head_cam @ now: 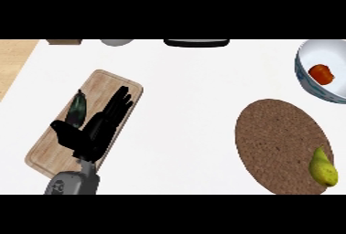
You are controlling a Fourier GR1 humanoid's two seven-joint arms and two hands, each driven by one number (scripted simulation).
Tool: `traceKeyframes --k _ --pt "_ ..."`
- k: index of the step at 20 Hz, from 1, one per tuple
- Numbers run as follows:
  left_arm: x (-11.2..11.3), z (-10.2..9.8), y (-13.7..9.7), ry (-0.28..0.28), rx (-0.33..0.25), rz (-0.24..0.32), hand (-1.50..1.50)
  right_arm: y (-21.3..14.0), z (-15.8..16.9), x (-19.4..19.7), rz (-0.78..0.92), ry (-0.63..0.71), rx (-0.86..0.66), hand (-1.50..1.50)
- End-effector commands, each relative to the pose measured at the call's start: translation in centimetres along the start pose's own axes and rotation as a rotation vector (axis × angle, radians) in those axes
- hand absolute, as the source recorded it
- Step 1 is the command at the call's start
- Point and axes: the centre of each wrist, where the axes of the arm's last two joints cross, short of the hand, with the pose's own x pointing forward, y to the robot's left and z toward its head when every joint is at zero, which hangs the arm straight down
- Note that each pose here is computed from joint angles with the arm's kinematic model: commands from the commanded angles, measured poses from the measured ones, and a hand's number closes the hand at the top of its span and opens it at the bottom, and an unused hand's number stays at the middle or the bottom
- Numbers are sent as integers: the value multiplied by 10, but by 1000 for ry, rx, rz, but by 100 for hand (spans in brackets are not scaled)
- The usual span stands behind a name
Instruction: Pick the tomato from the placemat and place it in the bowl
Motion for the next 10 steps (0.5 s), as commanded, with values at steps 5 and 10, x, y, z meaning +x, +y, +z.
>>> traceKeyframes --k 5,10 --pt "-6 14 20 32 45 -1 0 -85 59 -26 -216 -128 -30 -150" --pt "-19 28 27 32 75 16 0 -119 120 -49 -259 -173 12 -150"
